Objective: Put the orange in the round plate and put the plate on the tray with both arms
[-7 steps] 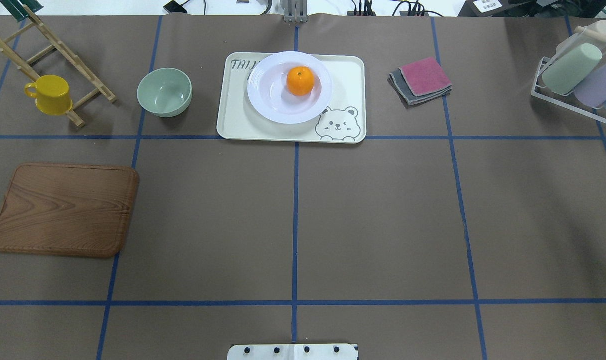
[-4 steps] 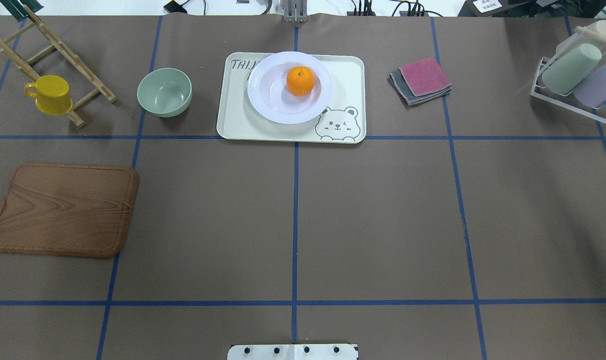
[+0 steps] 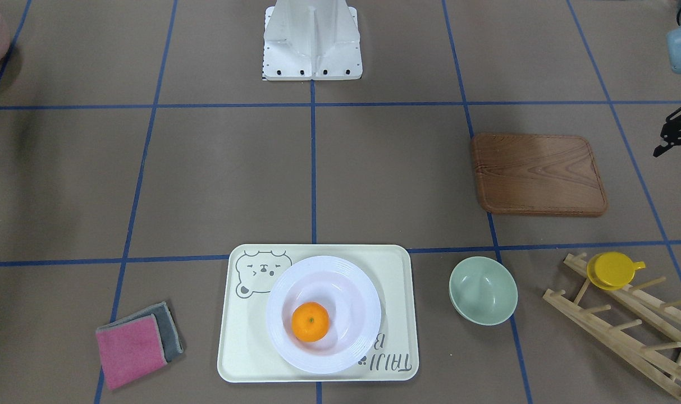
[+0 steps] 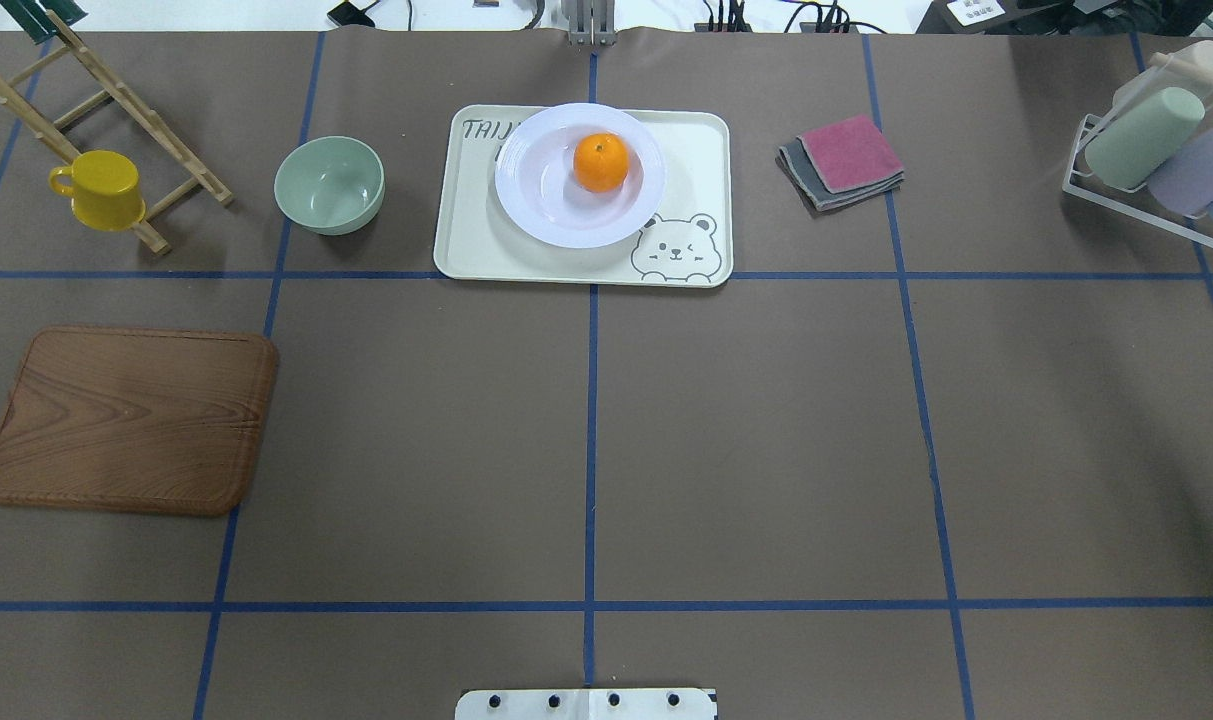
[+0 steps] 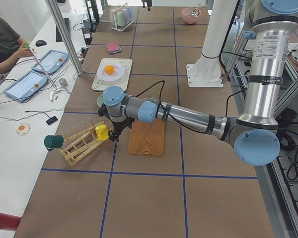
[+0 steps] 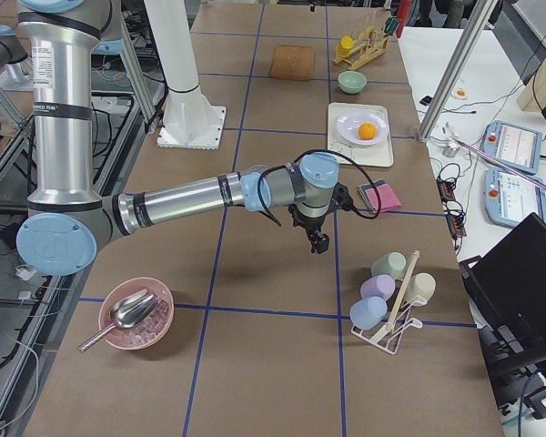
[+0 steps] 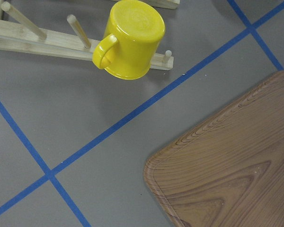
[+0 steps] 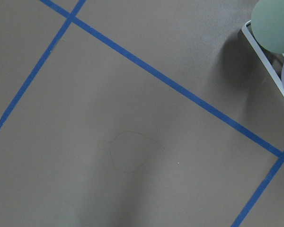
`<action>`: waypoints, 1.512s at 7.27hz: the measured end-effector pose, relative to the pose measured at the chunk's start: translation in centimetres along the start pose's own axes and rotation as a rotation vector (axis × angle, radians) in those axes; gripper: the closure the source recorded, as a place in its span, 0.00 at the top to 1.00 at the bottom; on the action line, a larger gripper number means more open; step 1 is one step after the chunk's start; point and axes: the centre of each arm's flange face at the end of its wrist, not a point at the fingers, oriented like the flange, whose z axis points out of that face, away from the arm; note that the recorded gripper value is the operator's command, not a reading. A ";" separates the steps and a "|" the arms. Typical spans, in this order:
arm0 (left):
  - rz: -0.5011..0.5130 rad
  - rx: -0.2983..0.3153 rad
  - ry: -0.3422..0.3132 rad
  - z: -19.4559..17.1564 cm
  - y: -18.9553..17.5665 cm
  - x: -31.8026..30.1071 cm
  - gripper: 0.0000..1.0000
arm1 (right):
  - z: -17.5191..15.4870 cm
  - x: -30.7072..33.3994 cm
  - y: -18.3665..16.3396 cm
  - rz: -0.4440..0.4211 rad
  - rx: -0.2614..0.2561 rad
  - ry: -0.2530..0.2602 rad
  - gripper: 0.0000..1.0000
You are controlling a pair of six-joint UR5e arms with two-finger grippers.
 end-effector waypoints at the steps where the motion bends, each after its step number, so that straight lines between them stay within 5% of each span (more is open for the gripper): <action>1: 0.005 0.004 -0.002 -0.2 -0.1 0.1 0.99 | 0.1 0.1 0.0 -0.001 -0.002 -0.001 1.00; 5: 0.024 0.019 -0.006 -0.9 0.8 1.3 0.99 | 0.6 0.8 -1.2 -0.001 0.003 0.001 1.00; 11: 0.077 0.049 -0.036 -2.4 -2.0 2.3 0.99 | -3.1 -3.8 -9.9 -0.160 0.100 0.032 1.00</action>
